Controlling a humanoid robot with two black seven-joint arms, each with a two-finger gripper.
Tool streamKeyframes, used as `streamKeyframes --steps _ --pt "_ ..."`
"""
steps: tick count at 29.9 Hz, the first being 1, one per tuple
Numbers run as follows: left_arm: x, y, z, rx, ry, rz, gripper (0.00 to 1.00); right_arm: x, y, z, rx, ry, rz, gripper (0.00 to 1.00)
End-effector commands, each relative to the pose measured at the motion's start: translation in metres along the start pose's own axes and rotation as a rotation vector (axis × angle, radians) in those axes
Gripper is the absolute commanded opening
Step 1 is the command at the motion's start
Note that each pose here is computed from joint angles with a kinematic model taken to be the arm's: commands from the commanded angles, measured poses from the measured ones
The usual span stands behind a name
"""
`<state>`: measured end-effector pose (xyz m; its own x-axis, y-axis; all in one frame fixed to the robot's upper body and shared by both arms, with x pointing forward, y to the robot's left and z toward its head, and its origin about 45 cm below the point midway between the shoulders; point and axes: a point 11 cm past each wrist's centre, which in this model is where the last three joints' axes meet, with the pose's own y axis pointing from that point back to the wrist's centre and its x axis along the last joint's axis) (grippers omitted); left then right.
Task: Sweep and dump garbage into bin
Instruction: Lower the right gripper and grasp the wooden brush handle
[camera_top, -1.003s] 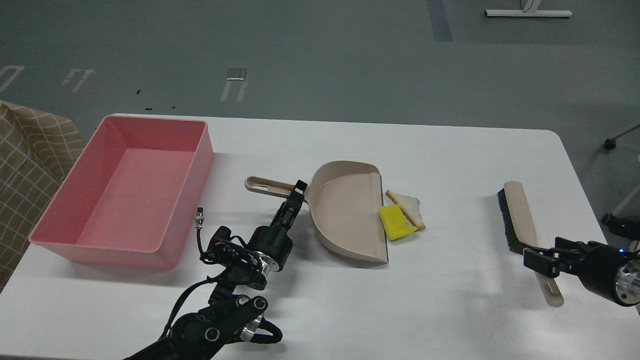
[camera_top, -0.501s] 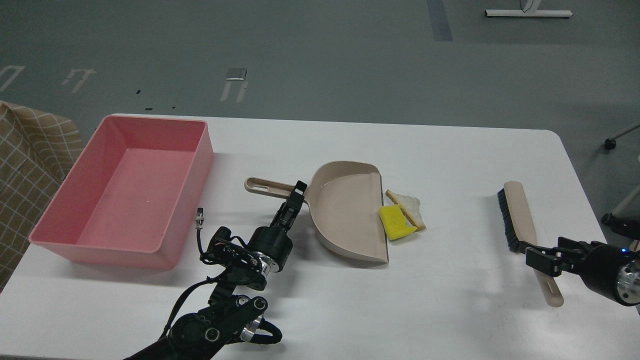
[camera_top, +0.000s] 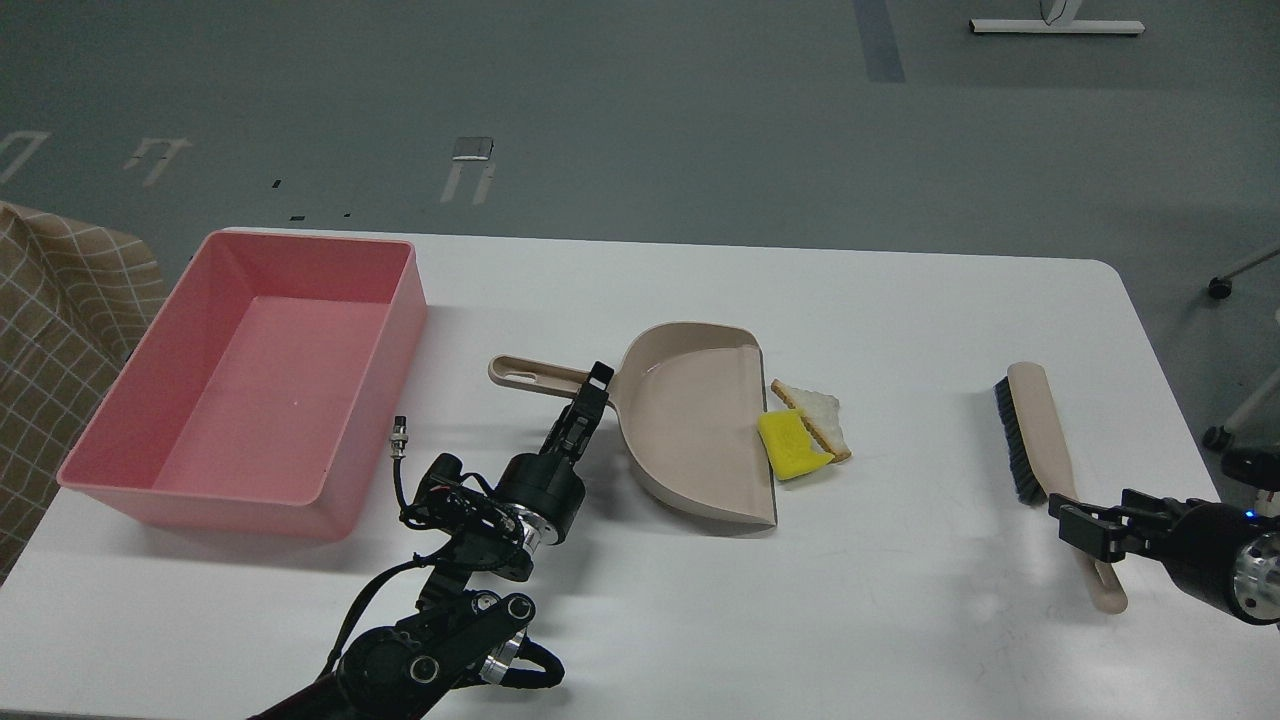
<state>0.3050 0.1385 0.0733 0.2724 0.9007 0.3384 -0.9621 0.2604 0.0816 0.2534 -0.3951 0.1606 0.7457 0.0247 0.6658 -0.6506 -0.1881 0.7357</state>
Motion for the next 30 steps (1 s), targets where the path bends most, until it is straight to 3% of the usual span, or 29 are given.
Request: streamKeyframes --steps 1,16,26,30 --pt "-0.0003 0.0013 -0.0013 0.004 0.002 0.000 0.29 -0.0030 -0.0065 -0.0113 0.032 -0.029 0.010 0.79" --pt "-0.0003 0.0013 -0.0013 0.004 0.002 0.000 0.29 -0.0038 -0.0065 -0.0121 0.035 -0.029 0.008 0.78" --pt "-0.0007 0.0023 -0.0023 0.007 0.003 0.000 0.29 0.0001 -0.0070 -0.0137 0.039 -0.029 0.019 0.45" --pt "-0.0005 0.0012 -0.0009 0.003 0.003 0.000 0.29 -0.0005 -0.0071 -0.0144 0.041 -0.030 0.019 0.40"
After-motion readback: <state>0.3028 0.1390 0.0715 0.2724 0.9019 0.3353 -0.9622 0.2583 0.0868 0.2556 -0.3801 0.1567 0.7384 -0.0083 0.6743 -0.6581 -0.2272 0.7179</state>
